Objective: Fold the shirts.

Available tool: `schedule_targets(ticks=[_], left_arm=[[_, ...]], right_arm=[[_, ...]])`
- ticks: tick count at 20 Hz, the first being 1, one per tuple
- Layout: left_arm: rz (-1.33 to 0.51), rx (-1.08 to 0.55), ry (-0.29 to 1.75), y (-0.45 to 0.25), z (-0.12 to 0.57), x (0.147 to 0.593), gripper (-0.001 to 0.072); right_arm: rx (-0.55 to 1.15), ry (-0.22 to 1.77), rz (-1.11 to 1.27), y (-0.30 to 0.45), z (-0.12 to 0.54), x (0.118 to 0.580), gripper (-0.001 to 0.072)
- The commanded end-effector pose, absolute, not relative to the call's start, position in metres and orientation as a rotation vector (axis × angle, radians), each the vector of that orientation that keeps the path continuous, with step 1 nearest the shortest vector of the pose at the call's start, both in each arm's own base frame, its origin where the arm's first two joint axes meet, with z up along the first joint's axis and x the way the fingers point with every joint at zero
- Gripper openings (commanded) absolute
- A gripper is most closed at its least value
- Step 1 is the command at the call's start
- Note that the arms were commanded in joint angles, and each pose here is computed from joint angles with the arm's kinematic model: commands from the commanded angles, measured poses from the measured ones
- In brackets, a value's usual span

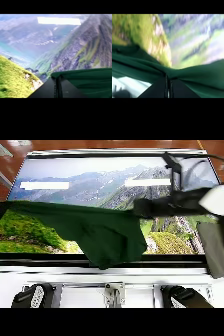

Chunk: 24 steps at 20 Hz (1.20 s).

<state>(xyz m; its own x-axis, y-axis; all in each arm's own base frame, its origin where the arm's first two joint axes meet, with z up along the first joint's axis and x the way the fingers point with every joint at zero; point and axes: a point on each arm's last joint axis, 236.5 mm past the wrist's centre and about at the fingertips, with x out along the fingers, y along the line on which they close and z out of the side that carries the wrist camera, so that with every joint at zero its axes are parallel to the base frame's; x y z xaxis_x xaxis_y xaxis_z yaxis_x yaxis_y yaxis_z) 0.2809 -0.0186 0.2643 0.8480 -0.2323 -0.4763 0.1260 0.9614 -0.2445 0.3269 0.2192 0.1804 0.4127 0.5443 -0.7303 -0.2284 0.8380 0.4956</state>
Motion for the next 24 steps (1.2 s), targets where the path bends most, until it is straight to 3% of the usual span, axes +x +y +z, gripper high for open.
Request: schedule_targets(ticks=[1,5,9,11,12,13,14,15,16,19,20,21,23,24], left_arm=[[-0.101,-0.275,0.514,0.01,0.222,0.317,0.0033],[-0.108,-0.384,0.56,0.01,0.179,0.35,0.0034],[-0.187,-0.484,0.781,-0.024,0.093,0.36,0.0034],[-0.213,-0.531,0.899,-0.043,0.053,0.359,0.0034],[-0.207,-0.563,0.939,-0.047,0.042,0.36,0.0037],[-0.195,-0.612,0.956,-0.048,0.037,0.362,0.0107],[-0.182,-0.645,0.951,-0.046,0.039,0.365,0.0364],[-0.172,-0.663,0.944,-0.042,0.046,0.366,0.0669],[-0.182,-0.658,0.953,-0.036,0.056,0.362,0.0707],[-0.139,-0.567,1.081,0.006,0.062,0.33,0.0687],[-0.113,-0.573,1.127,0.017,0.058,0.317,0.062],[-0.099,-0.603,1.169,0.023,0.051,0.305,0.0581],[-0.104,-0.666,1.257,0.016,0.031,0.281,0.0594],[-0.139,-0.709,1.312,0.0,0.019,0.268,0.0678]], right_arm=[[0.35,0.769,0.376,0.222,0.142,0.442,0.0057],[0.565,0.808,0.354,0.253,0.078,0.487,0.0057],[0.57,0.932,0.325,0.259,0.028,0.483,0.0058],[0.534,0.942,0.318,0.254,0.022,0.483,0.0114],[0.539,0.932,0.313,0.25,0.026,0.485,0.0358],[0.534,0.934,0.313,0.243,0.033,0.484,0.0627],[0.482,0.939,0.328,0.232,0.04,0.479,0.0672],[0.396,0.951,0.344,0.213,0.05,0.47,0.0672],[0.297,0.975,0.344,0.187,0.057,0.459,0.0671],[-0.031,1.183,0.175,0.065,0.066,0.394,0.0669],[-0.1,1.26,0.087,0.023,0.069,0.371,0.0604],[-0.114,1.318,0.03,-0.004,0.072,0.353,0.055],[0.016,1.39,0.029,-0.02,0.07,0.325,0.0545],[0.114,1.404,0.079,-0.013,0.066,0.317,0.0545]])
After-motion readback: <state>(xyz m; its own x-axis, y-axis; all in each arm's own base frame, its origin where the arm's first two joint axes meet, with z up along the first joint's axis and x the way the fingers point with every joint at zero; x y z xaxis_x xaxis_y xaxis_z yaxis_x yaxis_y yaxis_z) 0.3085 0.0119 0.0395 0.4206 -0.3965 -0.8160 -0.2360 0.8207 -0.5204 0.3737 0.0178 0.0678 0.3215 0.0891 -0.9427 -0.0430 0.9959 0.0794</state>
